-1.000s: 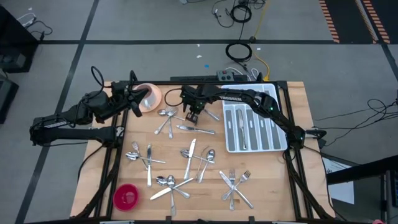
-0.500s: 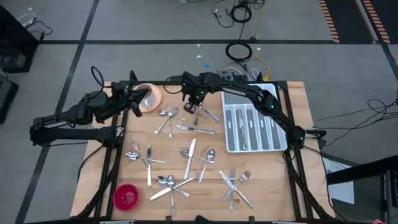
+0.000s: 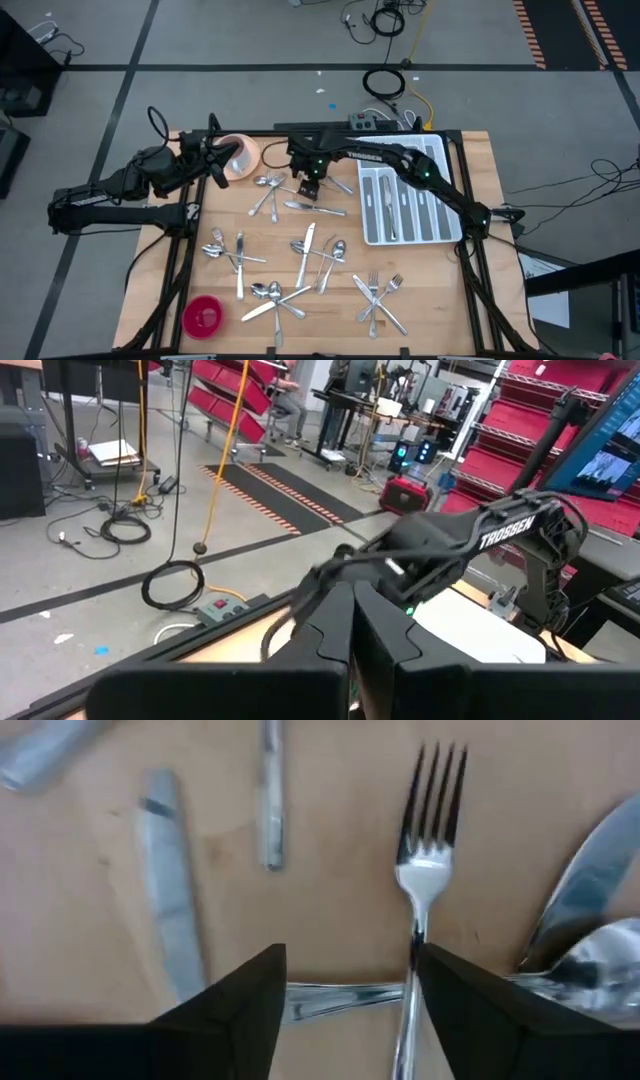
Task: Sort silverware
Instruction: Put the silver fork into the white silverware tray
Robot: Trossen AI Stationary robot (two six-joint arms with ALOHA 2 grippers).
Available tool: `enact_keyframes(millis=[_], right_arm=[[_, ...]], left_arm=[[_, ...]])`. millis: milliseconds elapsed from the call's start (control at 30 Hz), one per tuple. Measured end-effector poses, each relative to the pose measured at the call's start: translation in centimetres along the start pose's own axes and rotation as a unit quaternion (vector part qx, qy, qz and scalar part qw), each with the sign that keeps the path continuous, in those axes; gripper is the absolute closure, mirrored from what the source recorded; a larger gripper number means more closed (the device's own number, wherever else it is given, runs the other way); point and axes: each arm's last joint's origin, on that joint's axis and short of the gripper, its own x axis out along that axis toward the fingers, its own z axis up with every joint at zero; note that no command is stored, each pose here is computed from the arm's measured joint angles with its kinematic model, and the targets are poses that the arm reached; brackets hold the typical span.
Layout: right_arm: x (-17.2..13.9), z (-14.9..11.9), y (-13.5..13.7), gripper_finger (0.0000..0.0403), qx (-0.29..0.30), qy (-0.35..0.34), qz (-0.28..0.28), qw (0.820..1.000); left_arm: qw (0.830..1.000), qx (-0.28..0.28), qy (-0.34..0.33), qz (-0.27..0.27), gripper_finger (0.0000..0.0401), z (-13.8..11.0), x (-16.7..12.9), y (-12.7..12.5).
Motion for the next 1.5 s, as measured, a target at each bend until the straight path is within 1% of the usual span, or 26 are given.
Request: enact_keyframes(millis=[33,133,267,500,600,733,800,1000,1267,1367,1500], right_arm=[[0.5,-0.1,-0.2,0.0183,0.001,0.005,-0.004,1.000],[0.9,-0.1,-0.3,0.0193,-0.007,0.008,-0.049,0.999],[0.9,-0.1,-0.3,0.0213,-0.010,0.008,-0.054,0.998],[0.9,-0.5,-0.5,0.0264,-0.025,0.028,-0.063,0.997],[1.0,-0.5,-0.3,0.0302,-0.027,0.032,-0.064,0.997],[1.0,-0.5,-0.3,0.0374,-0.027,0.032,-0.063,0.997],[1.0,-0.5,-0.3,0.0394,-0.024,0.031,-0.063,0.997],[0.9,-0.6,-0.3,0.0401,-0.011,0.033,-0.063,0.997],[0.6,-0.9,0.4,0.0403,-0.015,0.047,-0.058,0.997],[-0.4,-0.7,0.7,0.0402,-0.016,0.040,-0.057,0.997],[-2.3,-0.4,1.0,0.0402,-0.004,0.017,-0.050,0.999]], left_arm=[[1.000,0.001,0.001,0.000,0.0394,0.0,0.0,0.0],[1.000,0.001,0.002,0.001,0.0394,0.0,0.0,0.0],[1.000,0.001,0.002,0.000,0.0394,0.0,0.0,0.0],[1.000,0.001,0.002,0.001,0.0394,0.0,0.0,0.0],[1.000,0.001,0.002,0.001,0.0394,0.0,0.0,0.0],[1.000,0.001,0.002,0.000,0.0394,0.0,0.0,0.0],[1.000,0.001,0.002,0.001,0.0394,0.0,0.0,0.0],[1.000,0.000,0.002,0.001,0.0394,0.0,0.0,0.0],[1.000,-0.001,0.002,0.000,0.0394,0.0,0.0,0.0],[1.000,-0.001,0.002,0.000,0.0394,0.0,0.0,0.0],[1.000,-0.001,0.001,0.000,0.0394,0.0,0.0,0.0]])
